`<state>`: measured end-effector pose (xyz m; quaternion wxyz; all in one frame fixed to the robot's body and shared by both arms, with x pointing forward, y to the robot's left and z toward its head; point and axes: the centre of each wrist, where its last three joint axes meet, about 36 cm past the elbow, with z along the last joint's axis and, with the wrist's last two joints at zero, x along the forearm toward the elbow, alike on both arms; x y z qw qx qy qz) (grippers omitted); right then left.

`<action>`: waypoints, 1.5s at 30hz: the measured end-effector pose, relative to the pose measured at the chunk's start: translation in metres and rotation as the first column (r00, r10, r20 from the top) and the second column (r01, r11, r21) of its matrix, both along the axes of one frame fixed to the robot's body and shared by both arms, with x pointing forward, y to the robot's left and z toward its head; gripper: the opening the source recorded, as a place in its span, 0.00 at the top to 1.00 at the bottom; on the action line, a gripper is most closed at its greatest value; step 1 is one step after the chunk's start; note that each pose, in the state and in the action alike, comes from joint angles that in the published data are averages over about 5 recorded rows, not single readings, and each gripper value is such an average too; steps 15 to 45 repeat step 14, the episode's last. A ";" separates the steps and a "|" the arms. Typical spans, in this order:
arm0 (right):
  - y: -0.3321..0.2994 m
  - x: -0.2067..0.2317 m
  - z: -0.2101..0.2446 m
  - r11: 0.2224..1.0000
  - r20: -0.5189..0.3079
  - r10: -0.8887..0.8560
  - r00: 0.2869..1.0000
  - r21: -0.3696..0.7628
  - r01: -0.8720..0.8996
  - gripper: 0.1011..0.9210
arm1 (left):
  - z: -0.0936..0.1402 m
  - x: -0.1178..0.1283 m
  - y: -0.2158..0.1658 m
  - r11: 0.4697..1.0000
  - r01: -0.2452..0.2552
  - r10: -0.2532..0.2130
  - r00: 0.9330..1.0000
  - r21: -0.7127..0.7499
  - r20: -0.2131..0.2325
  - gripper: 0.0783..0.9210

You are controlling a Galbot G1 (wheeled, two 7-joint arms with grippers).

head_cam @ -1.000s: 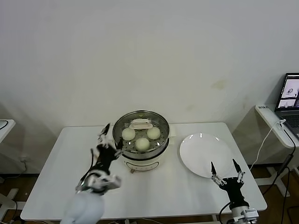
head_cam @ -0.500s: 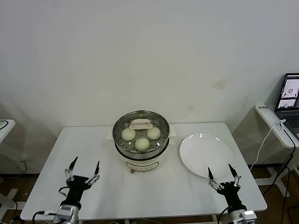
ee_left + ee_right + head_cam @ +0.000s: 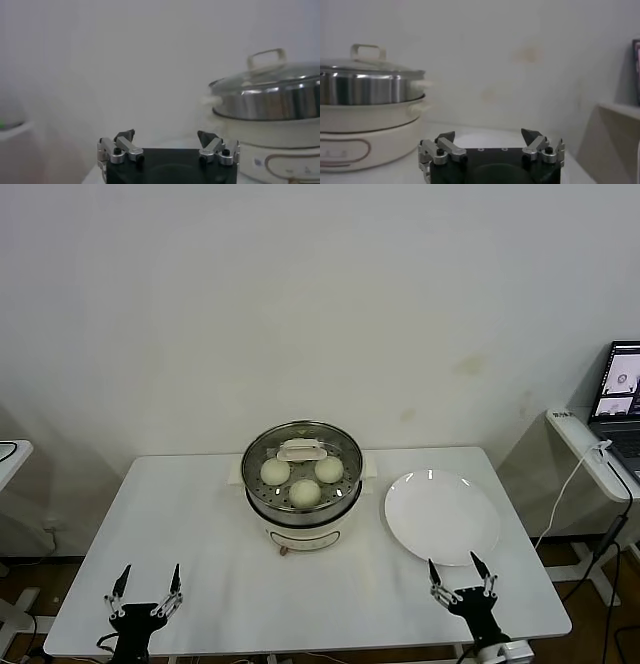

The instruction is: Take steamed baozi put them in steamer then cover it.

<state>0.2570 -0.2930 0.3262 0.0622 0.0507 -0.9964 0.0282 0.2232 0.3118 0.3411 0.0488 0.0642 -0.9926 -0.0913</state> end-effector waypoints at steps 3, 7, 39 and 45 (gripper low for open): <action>0.003 -0.001 0.003 1.000 -0.015 -0.002 1.000 0.003 0.002 0.12 | 0.000 -0.005 0.002 1.000 -0.015 0.015 1.000 -0.003 -0.007 0.12; 0.005 -0.003 0.005 1.000 -0.029 0.000 1.000 0.001 0.000 0.12 | 0.002 -0.006 0.004 1.000 -0.030 0.030 0.999 -0.007 -0.011 0.12; 0.009 -0.006 0.007 1.000 -0.042 0.003 0.999 -0.006 -0.004 0.12 | 0.001 -0.008 0.002 0.999 -0.034 0.034 0.999 -0.008 -0.033 0.12; 0.009 -0.006 0.007 1.000 -0.042 0.003 0.999 -0.006 -0.004 0.12 | 0.001 -0.008 0.002 0.999 -0.034 0.034 0.999 -0.008 -0.033 0.12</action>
